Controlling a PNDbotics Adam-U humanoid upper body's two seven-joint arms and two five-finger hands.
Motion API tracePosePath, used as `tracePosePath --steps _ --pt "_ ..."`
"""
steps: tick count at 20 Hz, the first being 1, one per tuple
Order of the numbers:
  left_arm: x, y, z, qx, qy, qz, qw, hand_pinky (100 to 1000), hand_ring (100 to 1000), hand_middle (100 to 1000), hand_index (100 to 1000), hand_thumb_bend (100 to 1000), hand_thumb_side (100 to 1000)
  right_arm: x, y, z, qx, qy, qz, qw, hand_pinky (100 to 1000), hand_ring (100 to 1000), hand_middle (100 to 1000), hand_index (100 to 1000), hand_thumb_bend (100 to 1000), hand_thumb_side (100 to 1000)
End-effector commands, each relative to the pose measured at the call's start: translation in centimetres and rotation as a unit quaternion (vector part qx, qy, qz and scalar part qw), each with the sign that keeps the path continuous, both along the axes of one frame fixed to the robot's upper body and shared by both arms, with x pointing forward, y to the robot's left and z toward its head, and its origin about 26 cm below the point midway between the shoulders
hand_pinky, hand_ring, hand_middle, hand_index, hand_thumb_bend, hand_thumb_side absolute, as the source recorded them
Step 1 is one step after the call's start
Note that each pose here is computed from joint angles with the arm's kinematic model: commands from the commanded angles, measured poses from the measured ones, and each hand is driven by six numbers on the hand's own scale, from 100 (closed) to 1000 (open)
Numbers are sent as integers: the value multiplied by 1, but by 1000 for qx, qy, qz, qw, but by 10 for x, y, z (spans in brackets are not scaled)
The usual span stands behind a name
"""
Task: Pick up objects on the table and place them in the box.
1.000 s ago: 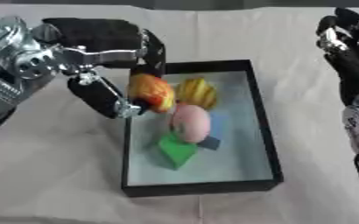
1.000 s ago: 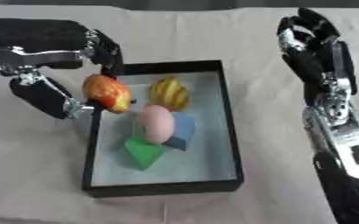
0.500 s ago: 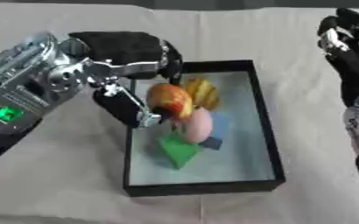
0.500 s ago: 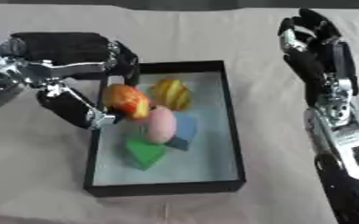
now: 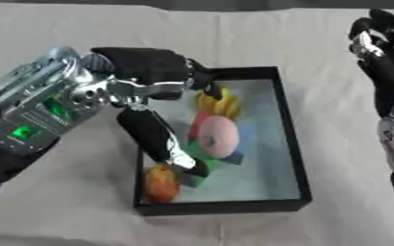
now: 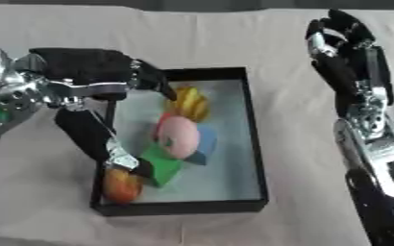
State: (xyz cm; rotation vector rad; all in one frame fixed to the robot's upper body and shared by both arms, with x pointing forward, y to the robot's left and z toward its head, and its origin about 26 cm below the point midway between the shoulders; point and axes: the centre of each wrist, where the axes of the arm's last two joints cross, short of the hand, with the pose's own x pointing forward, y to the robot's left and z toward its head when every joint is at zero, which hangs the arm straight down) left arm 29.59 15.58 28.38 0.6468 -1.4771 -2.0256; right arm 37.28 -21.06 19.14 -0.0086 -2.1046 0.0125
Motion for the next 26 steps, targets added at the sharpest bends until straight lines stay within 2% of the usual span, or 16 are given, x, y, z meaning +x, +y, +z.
tracePosePath --steps 1,6,7,9,10,12,13,15,20,23,24,26 --pt "-2 9 13 -14 -32 3 999 769 828 800 897 683 661 -2 -2 12 -6 -21 1 1000 802 772 764 827 229 295" --pt "2 30 26 -110 -88 11 990 676 772 744 853 467 596 -3 -4 12 -6 -22 -3 1000 802 772 764 827 229 293" --pt "3 39 29 -150 -100 14 983 642 754 723 835 405 556 -3 -5 12 -5 -23 -4 1000 802 772 764 827 230 294" --pt "4 57 32 -232 -124 21 965 610 731 694 806 339 530 -3 -5 13 -4 -25 -6 1000 802 772 764 827 230 293" --pt "5 67 32 -278 -132 32 951 574 705 669 779 263 533 -3 -6 14 -4 -27 -7 1000 802 772 764 827 230 291" --pt "6 88 27 -375 -147 63 913 558 696 664 760 216 550 -4 -7 15 -4 -29 -9 1000 801 772 764 827 230 291" --pt "6 97 22 -419 -152 79 891 546 688 660 751 174 586 -4 -7 15 -3 -30 -10 999 801 772 764 827 230 289" --pt "6 112 10 -505 -154 119 841 531 680 656 745 141 654 -4 -9 15 -3 -30 -14 999 801 773 765 827 230 288" --pt "8 134 -20 -648 -125 222 718 537 695 676 765 145 802 -4 -12 15 -2 -32 -23 999 801 773 765 827 225 288" --pt "17 146 -40 -710 -109 264 644 554 708 687 780 202 847 -4 -13 16 -1 -34 -30 999 801 774 766 828 221 288" --pt "21 149 -47 -726 -106 270 623 557 709 689 786 223 858 -4 -14 16 -1 -35 -33 999 801 774 766 828 220 289" --pt "26 154 -58 -752 -97 274 592 559 709 693 792 248 864 -3 -14 15 -1 -36 -38 999 801 773 765 828 215 290"
